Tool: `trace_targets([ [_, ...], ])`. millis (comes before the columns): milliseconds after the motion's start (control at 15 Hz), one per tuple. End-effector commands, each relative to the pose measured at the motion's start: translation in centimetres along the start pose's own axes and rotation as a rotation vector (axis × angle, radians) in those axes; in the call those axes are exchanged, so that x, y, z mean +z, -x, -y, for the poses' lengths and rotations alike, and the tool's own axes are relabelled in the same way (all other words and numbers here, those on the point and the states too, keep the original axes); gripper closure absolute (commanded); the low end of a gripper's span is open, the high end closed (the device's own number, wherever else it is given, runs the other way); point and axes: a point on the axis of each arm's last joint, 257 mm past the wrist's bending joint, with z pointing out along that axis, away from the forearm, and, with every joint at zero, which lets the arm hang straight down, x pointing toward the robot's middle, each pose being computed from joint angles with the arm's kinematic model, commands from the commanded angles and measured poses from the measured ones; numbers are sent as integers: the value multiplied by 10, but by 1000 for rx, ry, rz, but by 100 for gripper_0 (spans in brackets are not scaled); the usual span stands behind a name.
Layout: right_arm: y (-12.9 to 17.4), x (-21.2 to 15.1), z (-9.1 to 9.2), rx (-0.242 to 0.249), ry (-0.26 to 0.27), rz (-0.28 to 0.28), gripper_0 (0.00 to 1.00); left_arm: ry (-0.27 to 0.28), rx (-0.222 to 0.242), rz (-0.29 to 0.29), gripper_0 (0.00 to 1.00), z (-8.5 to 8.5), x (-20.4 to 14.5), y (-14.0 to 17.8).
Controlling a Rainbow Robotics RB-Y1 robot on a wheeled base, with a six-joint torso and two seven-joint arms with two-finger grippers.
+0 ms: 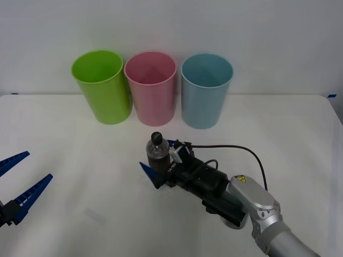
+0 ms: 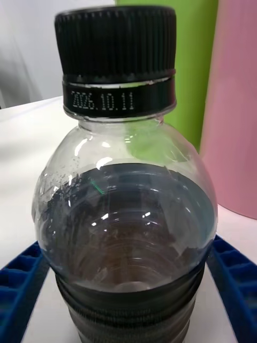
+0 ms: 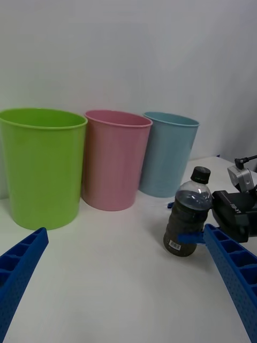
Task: Grasp the object on the table and drop it into the matching bin: aluminum can to the light blue bin, PET bottle to the pink bin.
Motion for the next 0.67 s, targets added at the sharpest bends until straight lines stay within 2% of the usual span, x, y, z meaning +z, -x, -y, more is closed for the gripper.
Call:
trace_targets([
  [67,0,0,0,6,0,0,100,0,0,0,0,0,0,0],
  [400,5,-1,-2,8,7,16,100,0,0,0,0,0,0,0],
  [667,33,-21,4,-11,-23,72,100,0,0,0,0,0,0,0],
])
